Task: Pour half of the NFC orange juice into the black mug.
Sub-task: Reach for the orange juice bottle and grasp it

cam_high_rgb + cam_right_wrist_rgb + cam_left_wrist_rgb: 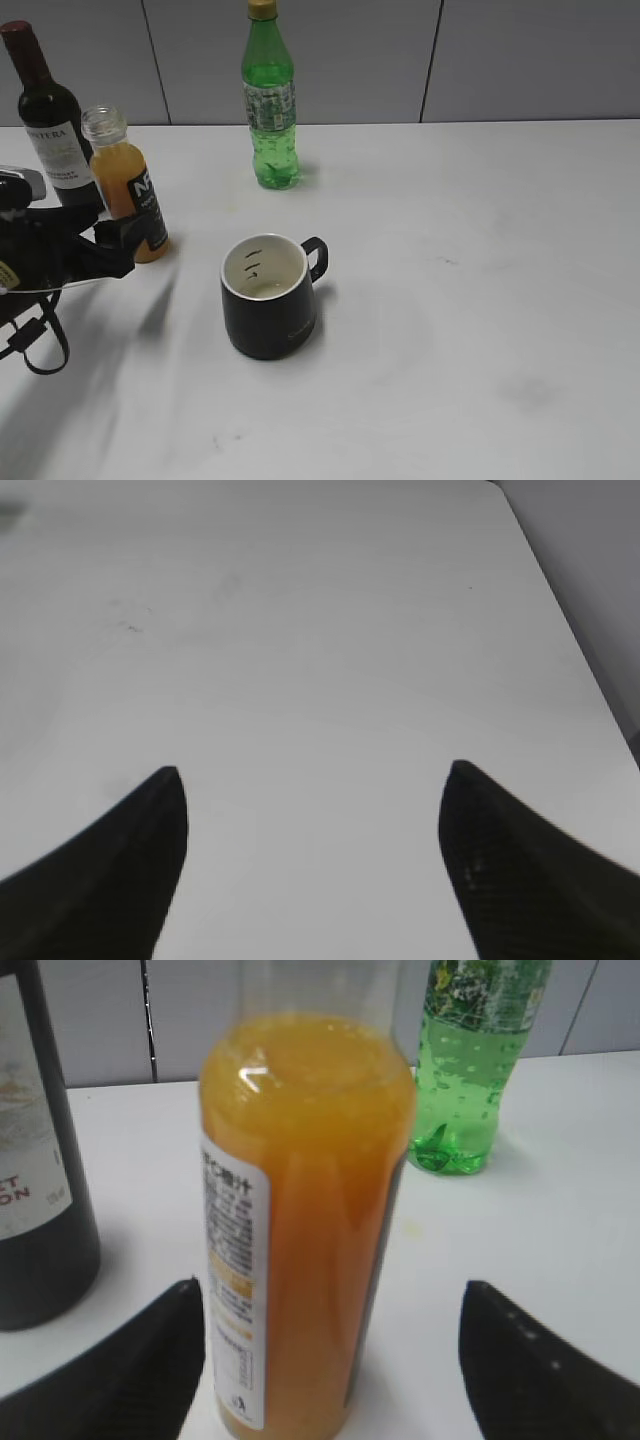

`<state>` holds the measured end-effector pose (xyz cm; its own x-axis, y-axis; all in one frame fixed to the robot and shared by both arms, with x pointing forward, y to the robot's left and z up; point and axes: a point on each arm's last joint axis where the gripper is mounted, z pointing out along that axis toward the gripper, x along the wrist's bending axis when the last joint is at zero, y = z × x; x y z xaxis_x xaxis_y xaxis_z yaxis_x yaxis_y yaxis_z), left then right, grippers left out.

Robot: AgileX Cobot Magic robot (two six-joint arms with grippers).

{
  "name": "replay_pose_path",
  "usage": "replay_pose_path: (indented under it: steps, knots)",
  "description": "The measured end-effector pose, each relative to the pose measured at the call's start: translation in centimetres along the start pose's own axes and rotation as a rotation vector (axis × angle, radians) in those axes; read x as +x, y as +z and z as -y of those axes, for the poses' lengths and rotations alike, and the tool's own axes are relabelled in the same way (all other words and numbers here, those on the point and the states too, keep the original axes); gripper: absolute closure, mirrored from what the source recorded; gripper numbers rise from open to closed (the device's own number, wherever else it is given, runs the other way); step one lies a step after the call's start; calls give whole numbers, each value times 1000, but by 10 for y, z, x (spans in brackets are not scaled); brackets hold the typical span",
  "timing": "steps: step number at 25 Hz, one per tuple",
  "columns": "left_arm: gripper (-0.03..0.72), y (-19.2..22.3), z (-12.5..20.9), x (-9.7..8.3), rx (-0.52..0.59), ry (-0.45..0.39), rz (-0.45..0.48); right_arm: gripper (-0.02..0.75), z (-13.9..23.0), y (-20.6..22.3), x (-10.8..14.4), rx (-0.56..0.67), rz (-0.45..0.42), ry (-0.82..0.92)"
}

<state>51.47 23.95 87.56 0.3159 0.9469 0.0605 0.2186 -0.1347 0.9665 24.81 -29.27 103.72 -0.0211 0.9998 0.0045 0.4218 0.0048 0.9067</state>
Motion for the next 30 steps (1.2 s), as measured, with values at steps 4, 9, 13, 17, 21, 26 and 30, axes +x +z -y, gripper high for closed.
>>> replay_pose_path:
  steps: [4, 9, 13, 17, 21, 26, 30]
  knots:
    - [83, 11, 2, 1, 6, 3, -2, 143, 0, 0, 0, 0, 0, 0]
    - [83, 22, 7, 2, 17, 4, -1, 143, 0, 0, 0, 0, 0, 1]
    - [83, 34, 10, 3, 11, 6, -2, 143, 0, 0, 0, 0, 0, 1]
    - [83, 46, 11, 5, 8, 10, 0, 143, 0, 0, 0, 0, 0, 1]
    - [70, 55, 8, 6, -3, 14, -1, 143, 0, 0, 0, 0, 1, 0]
    - [57, 67, 2, 8, -19, 20, -2, 143, 0, 0, 0, 0, 0, 0]
    - [53, 72, 2, 9, -22, 21, -3, 143, 0, 0, 0, 1, 0, 0]
